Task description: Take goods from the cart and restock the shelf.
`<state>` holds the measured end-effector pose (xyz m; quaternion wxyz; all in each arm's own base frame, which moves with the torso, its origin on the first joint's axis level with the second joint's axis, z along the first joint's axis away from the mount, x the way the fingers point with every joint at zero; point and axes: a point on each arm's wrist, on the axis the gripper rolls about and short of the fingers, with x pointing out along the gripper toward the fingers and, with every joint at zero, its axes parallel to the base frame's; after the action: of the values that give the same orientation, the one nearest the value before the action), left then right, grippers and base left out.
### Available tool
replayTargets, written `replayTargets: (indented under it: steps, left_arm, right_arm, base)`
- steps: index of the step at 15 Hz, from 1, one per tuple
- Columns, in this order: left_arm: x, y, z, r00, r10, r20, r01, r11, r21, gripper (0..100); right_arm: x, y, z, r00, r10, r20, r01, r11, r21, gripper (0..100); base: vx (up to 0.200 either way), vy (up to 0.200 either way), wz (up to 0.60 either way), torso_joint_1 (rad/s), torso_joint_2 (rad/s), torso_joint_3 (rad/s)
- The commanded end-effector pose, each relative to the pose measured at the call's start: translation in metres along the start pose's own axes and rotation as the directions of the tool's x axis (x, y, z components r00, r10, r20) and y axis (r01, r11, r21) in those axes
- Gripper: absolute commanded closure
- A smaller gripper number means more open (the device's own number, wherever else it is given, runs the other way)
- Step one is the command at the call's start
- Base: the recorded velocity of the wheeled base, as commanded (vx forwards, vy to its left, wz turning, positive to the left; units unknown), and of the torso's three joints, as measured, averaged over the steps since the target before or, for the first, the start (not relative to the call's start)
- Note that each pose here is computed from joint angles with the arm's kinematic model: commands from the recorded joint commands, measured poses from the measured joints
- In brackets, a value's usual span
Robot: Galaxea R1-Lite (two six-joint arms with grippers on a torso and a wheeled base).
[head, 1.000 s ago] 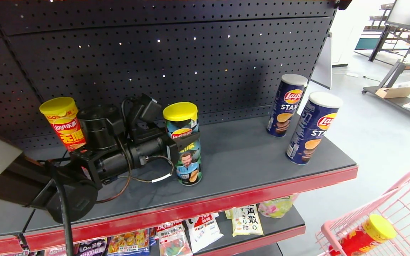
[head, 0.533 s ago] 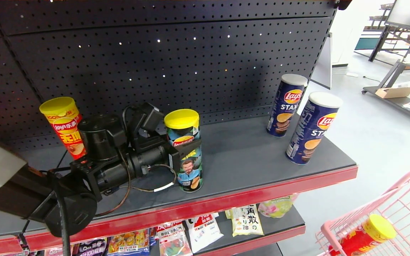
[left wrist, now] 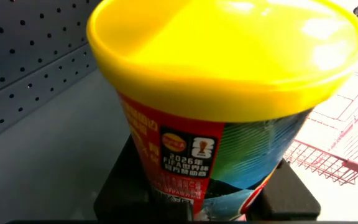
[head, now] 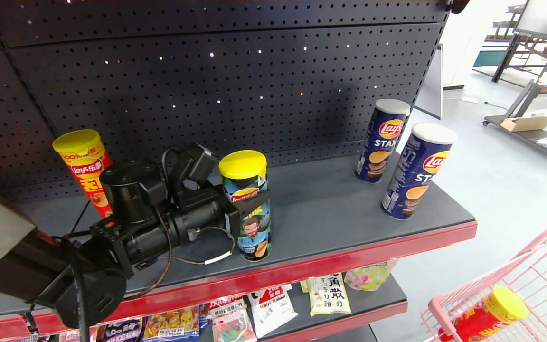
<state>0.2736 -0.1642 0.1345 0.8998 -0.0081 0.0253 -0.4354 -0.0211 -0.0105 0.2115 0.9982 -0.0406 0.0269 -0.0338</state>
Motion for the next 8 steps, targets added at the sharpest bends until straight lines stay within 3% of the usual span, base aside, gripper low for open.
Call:
replayTargets:
  steps: [1, 8]
  left_arm:
    - [-0.0003, -0.0001, -0.0010, 1.000, 0.000, -0.005, 0.000, 1.000, -0.003, 100]
    - [0.0004, -0.0001, -0.0025, 1.000, -0.011, -0.010, 0.011, 1.000, -0.002, 100]
  right_arm:
    - [0.0004, 0.0001, -0.0001, 1.000, 0.000, -0.002, 0.000, 1.000, -0.001, 100]
    - [-0.0002, -0.0001, -0.0002, 1.000, -0.001, 0.001, 0.001, 1.000, 0.000, 100]
  base:
    - [0.000, 0.000, 0.00, 0.000, 0.00, 0.000]
    - [0.000, 0.000, 0.00, 0.000, 0.00, 0.000]
